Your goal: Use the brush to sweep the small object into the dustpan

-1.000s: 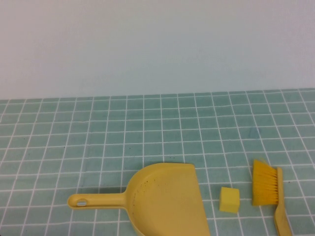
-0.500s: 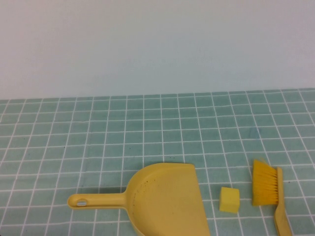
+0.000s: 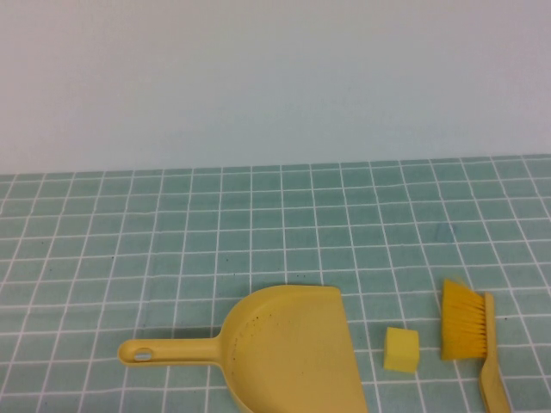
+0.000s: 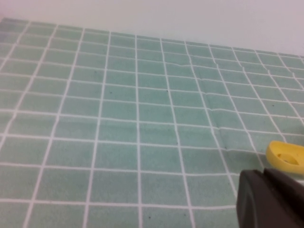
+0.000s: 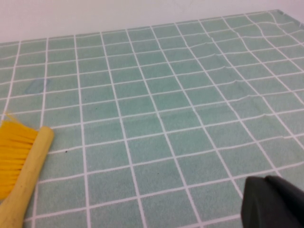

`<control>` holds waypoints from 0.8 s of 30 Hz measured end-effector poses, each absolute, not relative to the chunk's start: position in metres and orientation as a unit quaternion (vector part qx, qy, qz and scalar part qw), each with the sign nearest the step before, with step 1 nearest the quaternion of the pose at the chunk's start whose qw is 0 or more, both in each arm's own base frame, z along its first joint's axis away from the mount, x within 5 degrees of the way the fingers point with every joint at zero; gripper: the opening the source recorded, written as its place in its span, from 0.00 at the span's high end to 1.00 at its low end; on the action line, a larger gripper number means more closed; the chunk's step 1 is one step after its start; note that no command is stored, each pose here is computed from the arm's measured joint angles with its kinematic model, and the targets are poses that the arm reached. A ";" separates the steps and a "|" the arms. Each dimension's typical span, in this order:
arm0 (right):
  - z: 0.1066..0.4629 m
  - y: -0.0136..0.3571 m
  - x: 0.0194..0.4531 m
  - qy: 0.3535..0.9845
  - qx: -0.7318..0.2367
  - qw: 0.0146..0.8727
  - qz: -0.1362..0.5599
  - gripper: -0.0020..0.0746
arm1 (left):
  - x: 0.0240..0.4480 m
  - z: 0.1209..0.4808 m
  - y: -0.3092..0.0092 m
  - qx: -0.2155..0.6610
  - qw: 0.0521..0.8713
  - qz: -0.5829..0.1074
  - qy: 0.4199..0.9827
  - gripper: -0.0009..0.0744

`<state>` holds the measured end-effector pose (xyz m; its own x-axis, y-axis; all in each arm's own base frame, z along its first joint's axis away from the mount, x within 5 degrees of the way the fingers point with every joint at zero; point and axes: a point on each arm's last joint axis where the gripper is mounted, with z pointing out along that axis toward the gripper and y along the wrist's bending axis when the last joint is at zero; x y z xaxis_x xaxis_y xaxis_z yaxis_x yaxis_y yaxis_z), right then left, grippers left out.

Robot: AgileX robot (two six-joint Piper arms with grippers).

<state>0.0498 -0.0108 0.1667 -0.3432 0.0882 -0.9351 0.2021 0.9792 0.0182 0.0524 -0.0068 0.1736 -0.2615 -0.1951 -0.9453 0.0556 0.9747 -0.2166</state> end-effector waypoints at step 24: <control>0.167 -0.011 0.050 0.818 0.089 0.566 -0.050 0.98 | 0.053 0.178 -0.007 -0.038 0.624 -0.100 0.774 0.99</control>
<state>0.0498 -0.0108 0.1667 -0.3432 0.0882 -0.9351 0.2021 0.9792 0.0182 0.0534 -0.0065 0.1775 -0.2179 -0.1839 -0.9585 0.0653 0.9771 -0.2023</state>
